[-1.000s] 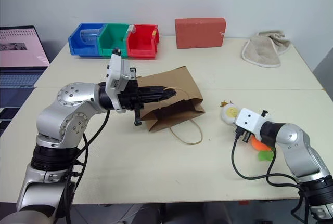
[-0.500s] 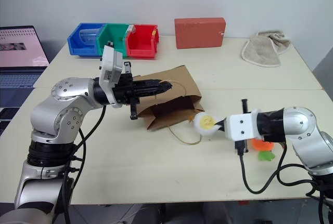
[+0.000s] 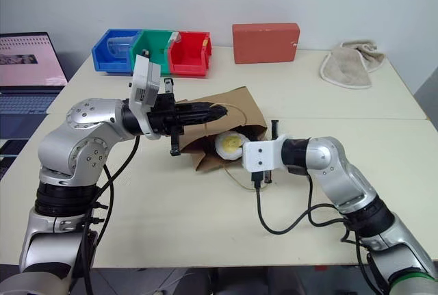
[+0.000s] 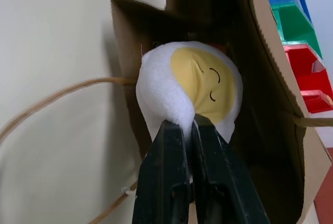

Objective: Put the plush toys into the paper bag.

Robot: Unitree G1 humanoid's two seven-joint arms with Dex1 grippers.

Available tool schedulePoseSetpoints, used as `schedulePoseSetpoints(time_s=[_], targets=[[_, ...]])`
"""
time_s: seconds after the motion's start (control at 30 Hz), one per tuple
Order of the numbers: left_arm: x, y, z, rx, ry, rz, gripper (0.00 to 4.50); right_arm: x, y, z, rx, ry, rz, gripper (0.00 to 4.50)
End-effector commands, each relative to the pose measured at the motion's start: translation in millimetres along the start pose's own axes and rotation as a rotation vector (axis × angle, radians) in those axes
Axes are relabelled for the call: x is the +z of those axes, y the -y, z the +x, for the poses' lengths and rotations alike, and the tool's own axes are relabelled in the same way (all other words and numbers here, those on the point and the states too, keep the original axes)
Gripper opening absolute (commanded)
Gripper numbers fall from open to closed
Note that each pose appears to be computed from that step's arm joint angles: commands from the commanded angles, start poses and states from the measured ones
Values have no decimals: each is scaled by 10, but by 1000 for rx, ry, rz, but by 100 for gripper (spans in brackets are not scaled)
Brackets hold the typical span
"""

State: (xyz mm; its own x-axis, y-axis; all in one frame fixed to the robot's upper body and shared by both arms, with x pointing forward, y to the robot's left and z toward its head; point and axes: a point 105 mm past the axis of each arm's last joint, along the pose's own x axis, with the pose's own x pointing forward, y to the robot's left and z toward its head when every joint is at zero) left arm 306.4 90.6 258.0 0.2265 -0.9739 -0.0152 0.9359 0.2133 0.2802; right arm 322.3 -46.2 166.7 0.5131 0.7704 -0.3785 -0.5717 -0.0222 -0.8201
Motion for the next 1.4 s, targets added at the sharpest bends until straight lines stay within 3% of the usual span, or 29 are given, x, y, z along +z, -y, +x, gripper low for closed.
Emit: schedulePoseSetpoints(time_s=[0.03,0.27,0.47,0.7,0.87,1.03,1.23,1.4], targets=[[167,20,0,-11,29,56,0,107,99,114,-58,20,-51,4],[170,20,22,-13,36,52,0,187,145,410,-140,16,-48,4],[186,-24,-2,1,36,56,0,92,144,517,-179,-7,-26,4],[167,-45,-20,14,29,58,0,161,147,509,-172,32,42,265],[121,-36,-4,10,22,51,0,268,187,267,-143,78,127,439],[94,-79,17,23,27,51,0,427,107,-22,-48,163,203,445],[82,-69,63,11,37,50,0,418,-20,-510,93,204,226,445],[47,-2,91,-8,38,46,0,-67,-23,-1021,66,-15,418,445]])
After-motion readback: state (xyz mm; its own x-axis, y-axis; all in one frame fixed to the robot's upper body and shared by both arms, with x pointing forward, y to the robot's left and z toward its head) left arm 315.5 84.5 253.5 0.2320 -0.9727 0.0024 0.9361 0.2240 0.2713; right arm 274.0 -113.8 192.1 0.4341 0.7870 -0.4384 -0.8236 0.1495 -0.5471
